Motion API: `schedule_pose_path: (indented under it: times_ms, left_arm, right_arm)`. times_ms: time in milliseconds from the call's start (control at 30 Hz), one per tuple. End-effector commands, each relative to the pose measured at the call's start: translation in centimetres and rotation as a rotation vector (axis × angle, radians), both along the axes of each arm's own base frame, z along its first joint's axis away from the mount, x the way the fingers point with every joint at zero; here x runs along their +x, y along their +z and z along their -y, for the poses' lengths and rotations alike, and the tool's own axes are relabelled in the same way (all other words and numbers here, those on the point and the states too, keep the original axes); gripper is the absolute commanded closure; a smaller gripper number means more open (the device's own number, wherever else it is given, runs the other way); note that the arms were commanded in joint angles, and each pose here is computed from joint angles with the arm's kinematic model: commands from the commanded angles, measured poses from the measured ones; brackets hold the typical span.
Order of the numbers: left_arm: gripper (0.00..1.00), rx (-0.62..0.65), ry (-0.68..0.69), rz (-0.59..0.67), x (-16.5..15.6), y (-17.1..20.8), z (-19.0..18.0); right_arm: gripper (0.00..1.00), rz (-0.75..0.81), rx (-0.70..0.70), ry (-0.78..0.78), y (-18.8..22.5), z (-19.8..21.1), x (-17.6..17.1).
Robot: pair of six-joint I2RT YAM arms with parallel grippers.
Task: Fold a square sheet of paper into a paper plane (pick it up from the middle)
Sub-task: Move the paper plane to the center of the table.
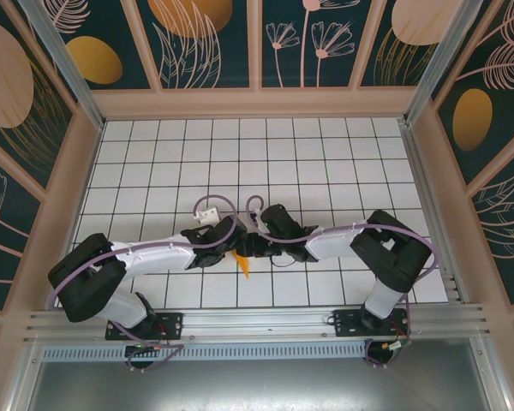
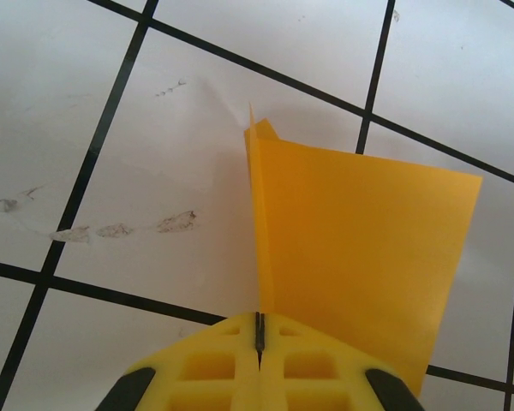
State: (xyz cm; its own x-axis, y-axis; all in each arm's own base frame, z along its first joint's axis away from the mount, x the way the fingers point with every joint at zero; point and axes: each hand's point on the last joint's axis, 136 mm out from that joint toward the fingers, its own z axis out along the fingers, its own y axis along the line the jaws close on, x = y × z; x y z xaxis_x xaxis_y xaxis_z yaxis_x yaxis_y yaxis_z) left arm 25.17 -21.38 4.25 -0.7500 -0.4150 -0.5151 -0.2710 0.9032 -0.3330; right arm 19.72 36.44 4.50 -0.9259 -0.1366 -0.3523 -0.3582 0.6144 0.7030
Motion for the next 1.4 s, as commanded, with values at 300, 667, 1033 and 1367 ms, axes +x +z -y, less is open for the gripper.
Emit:
schedule_pose_path:
  times_ms: [300, 667, 1033, 1367]
  left_arm:
    - [1.0, -0.037, 0.018, 0.016, 0.2, 0.5, -0.1]
    - [0.97, -0.048, 0.011, 0.024, 0.2, 0.9, 0.1]
    - [0.49, -0.337, -0.088, 0.235, 0.3, 8.8, 2.0]
    - [0.45, -0.385, 0.001, 0.294, -1.2, 9.3, -1.8]
  right_arm:
    - [0.7, 0.072, -0.125, -0.028, -1.1, -0.6, 0.7]
    - [0.9, 0.094, -0.175, -0.028, -1.4, -0.8, 1.0]
    - [0.93, 0.22, -0.443, -0.246, 1.9, 5.4, 5.7]
    - [0.92, 0.209, -0.623, -0.371, 1.3, 8.6, 10.4]
